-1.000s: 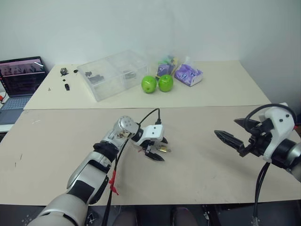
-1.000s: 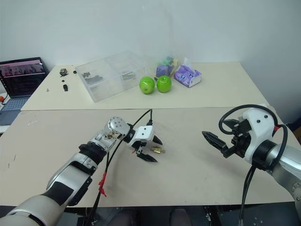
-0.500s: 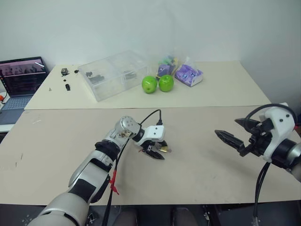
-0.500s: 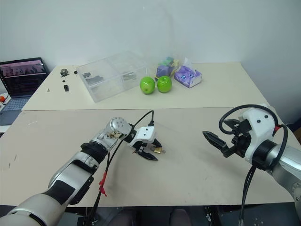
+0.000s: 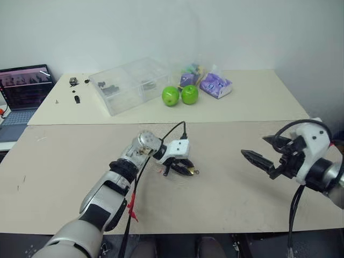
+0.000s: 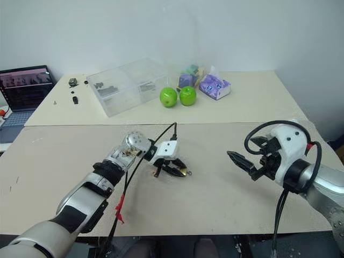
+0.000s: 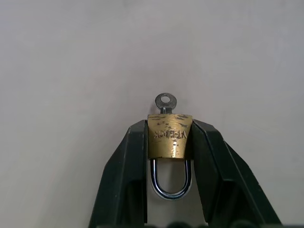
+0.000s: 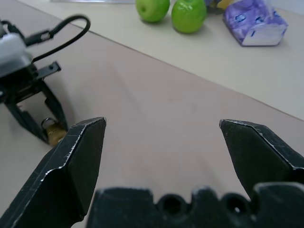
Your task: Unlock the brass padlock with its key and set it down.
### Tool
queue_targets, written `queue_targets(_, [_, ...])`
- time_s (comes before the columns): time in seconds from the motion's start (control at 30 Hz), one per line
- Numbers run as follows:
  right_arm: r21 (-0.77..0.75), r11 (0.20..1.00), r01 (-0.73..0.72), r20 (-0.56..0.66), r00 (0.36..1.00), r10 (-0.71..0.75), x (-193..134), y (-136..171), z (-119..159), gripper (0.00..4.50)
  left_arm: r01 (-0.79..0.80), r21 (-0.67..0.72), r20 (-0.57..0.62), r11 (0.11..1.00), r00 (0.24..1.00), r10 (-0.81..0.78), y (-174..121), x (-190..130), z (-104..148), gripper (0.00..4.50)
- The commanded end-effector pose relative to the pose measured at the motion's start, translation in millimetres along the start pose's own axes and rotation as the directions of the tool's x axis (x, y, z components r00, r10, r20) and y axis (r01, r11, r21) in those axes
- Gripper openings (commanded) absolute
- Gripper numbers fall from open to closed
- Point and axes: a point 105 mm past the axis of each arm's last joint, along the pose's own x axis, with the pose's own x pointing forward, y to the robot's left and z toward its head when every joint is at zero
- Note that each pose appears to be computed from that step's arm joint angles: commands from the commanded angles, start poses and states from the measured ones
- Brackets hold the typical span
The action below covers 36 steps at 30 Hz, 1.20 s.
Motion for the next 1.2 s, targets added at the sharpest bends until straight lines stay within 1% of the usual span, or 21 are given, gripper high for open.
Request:
queue_targets(0.03, [-0.148,0.989,0.014,0.039,0.999,-0.008,-3,-4,20,4.5,-0.085,0.045,0.107,0.995,0.991,0.08,22,-23,46,0.81])
queue_targets(0.07, [-0.16,0.987,0.016,0.039,0.999,-0.01,-3,-6,22,4.5,-0.102,0.041,0.111,0.994,0.989,0.097,25,-25,48,0.81])
queue_targets(0.13, [-0.263,0.965,-0.009,0.033,0.999,0.018,2,-5,29,4.5,-0.142,0.05,0.102,0.989,0.985,0.136,30,-34,51,0.81])
queue_targets(0.2, [-0.385,0.923,-0.015,0.033,0.999,0.03,8,-4,36,4.5,-0.159,0.061,0.093,0.985,0.984,0.153,32,-39,53,0.81])
queue_targets(0.23, [-0.464,0.886,-0.002,0.038,0.999,0.023,13,-5,39,4.5,-0.165,0.067,0.094,0.984,0.983,0.158,32,-40,54,0.81])
queue_targets(0.33, [-0.679,0.734,0.003,0.035,0.999,0.029,29,-2,35,4.5,-0.19,0.073,0.104,0.979,0.978,0.182,34,-39,57,0.81])
queue_targets(0.4, [-0.774,0.633,0.019,0.057,0.998,0.041,37,0,32,4.5,-0.193,0.071,0.093,0.979,0.978,0.186,33,-36,54,0.81])
queue_targets(0.43, [-0.822,0.568,0.03,0.073,0.996,0.053,40,3,32,4.5,-0.19,0.073,0.088,0.979,0.979,0.183,32,-33,52,0.81])
queue_targets(0.5, [-0.894,0.446,0.034,0.091,0.99,0.107,46,17,26,4.5,-0.173,0.079,0.086,0.982,0.982,0.166,28,-29,51,0.81])
queue_targets(0.53, [-0.911,0.411,0.04,0.103,0.986,0.132,47,23,23,4.5,-0.166,0.08,0.089,0.983,0.983,0.158,26,-28,52,0.81])
queue_targets(0.63, [-0.925,0.374,0.069,0.138,0.977,0.162,42,31,13,4.5,-0.156,0.085,0.092,0.984,0.985,0.148,23,-26,56,0.81])
queue_targets(0.73, [-0.931,0.334,0.15,0.212,0.964,0.158,40,33,17,4.5,-0.16,0.069,0.097,0.985,0.983,0.153,23,-20,57,0.81])
queue_targets(0.83, [-0.93,0.329,0.166,0.234,0.956,0.18,44,41,16,4.5,-0.159,0.053,0.098,0.986,0.983,0.153,22,-14,57,0.81])
queue_targets(0.9, [-0.929,0.318,0.189,0.256,0.948,0.186,47,45,17,4.5,-0.152,0.018,0.113,0.988,0.982,0.149,22,-12,62,0.81])
queue_targets(0.97, [-0.927,0.292,0.234,0.296,0.937,0.188,49,49,21,4.5,-0.143,-0.004,0.11,0.99,0.984,0.143,20,-11,63,0.81])
queue_targets(1.03, [-0.924,0.277,0.264,0.321,0.928,0.187,48,49,24,4.5,-0.147,0.012,0.082,0.989,0.986,0.146,19,-11,60,0.81])
queue_targets(1.13, [-0.918,0.282,0.278,0.334,0.926,0.175,47,47,20,4.5,-0.171,0.033,0.018,0.985,0.985,0.171,19,-6,47,0.81])
queue_targets(1.2, [-0.92,0.285,0.27,0.328,0.927,0.18,46,48,16,4.5,-0.177,0.031,0.012,0.984,0.984,0.177,19,-4,45,0.81])
